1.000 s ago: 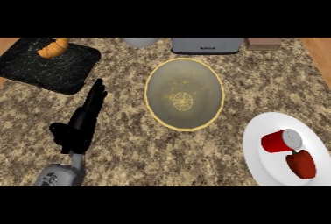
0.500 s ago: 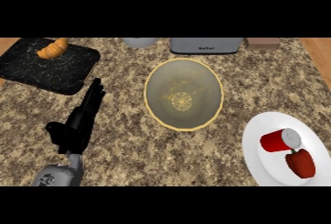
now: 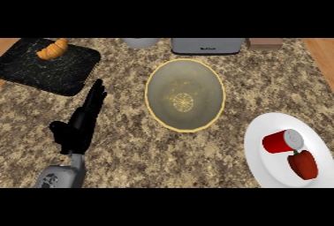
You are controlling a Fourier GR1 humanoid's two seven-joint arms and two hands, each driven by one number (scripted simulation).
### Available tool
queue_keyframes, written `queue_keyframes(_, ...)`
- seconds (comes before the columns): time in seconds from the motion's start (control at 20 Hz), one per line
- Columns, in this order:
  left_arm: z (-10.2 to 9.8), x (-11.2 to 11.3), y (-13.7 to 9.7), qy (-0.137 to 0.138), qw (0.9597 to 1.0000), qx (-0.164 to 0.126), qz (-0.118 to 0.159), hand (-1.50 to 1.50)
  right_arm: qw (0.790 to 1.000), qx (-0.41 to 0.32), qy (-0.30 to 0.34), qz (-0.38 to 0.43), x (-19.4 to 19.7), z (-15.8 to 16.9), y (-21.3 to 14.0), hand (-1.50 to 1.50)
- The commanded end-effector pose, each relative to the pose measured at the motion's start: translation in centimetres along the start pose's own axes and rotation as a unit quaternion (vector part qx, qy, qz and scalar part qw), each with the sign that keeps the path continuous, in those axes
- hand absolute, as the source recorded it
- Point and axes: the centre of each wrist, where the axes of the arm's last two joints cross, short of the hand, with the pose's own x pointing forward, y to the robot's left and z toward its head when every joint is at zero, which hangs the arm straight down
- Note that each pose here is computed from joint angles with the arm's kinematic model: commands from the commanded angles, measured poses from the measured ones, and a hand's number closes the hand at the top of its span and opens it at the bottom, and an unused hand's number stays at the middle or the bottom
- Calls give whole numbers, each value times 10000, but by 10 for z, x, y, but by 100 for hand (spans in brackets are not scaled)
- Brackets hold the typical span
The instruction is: Pick the bell pepper from the plate and place it in the bowl
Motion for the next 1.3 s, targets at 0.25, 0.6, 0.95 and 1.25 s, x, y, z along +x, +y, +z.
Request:
queue_keyframes(0.25,-10,17,-8,0,10000,-12,27,0,9987,123,88,-488,-17,2,28,-150)
queue_keyframes(0.6,-10,10,-5,-19,10000,-33,-23,0,9971,153,238,-702,-56,-10,21,-150)
queue_keyframes(0.95,-4,10,5,-47,10000,4,2,0,9984,19,270,-505,-42,-24,44,-150)
queue_keyframes(1.25,-5,9,-16,-101,9999,19,-72,0,9981,-126,543,258,-72,-16,69,-150)
